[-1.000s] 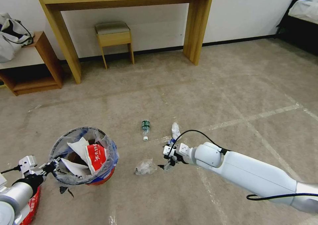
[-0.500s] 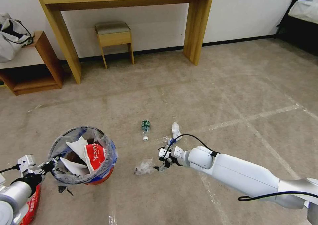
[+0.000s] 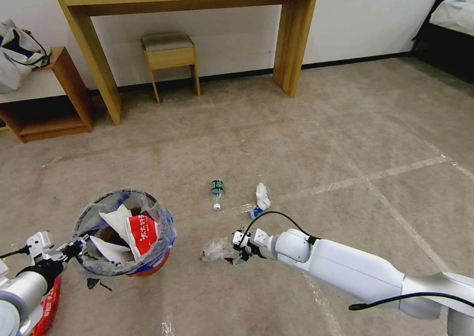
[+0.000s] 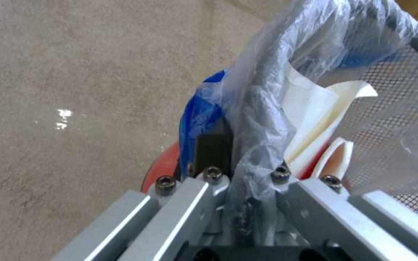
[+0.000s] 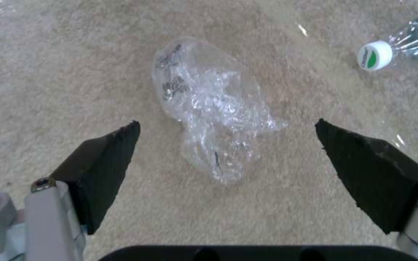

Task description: Pick up the trash bin and place the garbage on the floor into it.

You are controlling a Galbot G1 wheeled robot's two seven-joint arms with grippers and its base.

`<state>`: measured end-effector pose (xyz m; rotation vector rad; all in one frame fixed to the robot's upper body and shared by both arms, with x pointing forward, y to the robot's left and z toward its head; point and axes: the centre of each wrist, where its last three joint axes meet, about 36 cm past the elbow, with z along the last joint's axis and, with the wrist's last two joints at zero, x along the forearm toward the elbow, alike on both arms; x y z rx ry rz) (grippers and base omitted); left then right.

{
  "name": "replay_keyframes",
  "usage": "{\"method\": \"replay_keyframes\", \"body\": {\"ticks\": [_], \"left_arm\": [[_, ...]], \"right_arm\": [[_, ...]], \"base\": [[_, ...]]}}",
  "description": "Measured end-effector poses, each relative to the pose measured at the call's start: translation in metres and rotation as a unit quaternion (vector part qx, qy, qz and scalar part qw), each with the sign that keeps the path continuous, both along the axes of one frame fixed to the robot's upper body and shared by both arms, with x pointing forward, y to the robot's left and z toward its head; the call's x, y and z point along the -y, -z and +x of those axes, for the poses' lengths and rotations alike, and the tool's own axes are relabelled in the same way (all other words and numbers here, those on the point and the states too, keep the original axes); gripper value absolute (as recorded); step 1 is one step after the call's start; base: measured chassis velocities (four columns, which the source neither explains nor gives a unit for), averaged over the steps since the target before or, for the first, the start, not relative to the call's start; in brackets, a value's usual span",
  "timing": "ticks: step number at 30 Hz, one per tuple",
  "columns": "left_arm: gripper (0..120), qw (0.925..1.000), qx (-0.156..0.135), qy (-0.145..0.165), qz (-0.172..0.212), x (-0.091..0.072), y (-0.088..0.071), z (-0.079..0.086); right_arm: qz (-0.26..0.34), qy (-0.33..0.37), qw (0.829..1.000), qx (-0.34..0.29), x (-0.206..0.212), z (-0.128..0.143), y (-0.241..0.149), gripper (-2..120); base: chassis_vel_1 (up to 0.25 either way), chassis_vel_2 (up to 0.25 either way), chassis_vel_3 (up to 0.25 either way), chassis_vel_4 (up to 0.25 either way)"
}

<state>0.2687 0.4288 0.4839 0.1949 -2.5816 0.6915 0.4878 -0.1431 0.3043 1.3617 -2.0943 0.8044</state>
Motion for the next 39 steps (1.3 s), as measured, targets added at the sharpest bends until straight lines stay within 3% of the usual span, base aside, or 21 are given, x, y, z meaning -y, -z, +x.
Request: {"method": "replay_keyframes", "body": {"ticks": [39], "left_arm": [[1,1.0000,0.002,0.001,0.003,0.001,-0.005,-0.004]], "right_arm": [[0.018,-0.014,1.000,-0.009,-0.050,0.000,0.061,90]], "base": [[0.000,0.000,0.000,0.000]]}}
